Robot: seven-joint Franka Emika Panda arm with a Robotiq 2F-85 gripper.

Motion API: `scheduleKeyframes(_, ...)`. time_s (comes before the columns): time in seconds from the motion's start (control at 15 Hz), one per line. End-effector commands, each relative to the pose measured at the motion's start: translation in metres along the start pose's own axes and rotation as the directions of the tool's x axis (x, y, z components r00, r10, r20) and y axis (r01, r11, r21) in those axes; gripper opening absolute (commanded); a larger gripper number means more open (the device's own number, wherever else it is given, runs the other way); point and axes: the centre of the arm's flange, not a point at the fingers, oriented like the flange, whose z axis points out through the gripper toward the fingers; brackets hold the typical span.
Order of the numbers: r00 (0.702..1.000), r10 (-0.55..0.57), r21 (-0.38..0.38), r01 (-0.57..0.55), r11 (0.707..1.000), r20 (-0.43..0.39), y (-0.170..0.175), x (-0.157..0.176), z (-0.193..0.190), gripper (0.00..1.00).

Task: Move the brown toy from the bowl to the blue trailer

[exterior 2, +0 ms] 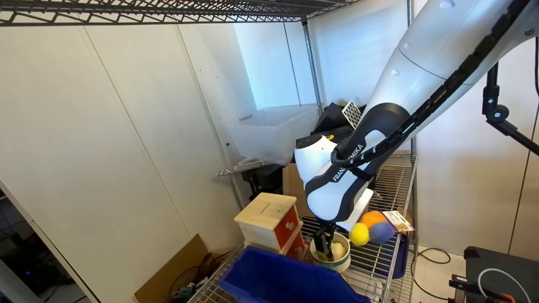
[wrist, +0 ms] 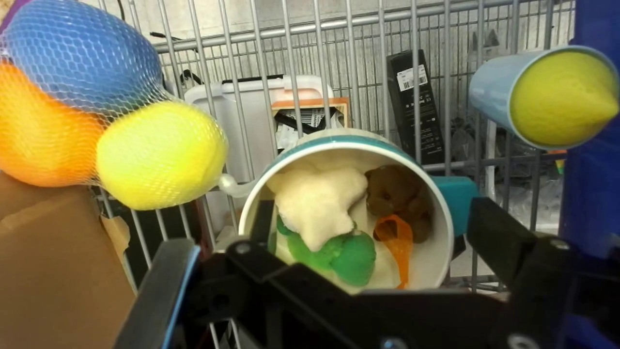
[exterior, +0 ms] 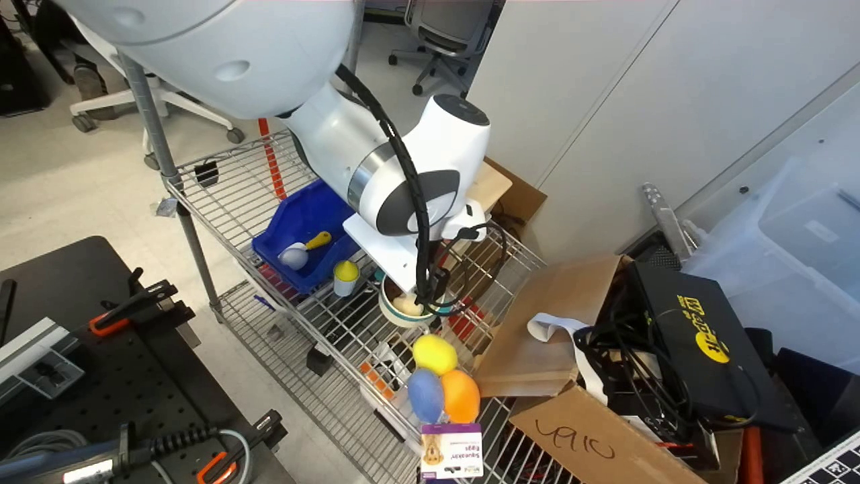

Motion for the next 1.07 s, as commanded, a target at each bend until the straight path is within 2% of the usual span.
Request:
scheduleKeyframes(0.0,1.0,-0.006,0.033,0.006,0.999,0.004,0.001,0.011,0.001,1.0)
scheduleKeyframes(1.0,0.999,0.042,-0.023,-0.042,0.999,0.026,0.01,0.043,0.028,1.0)
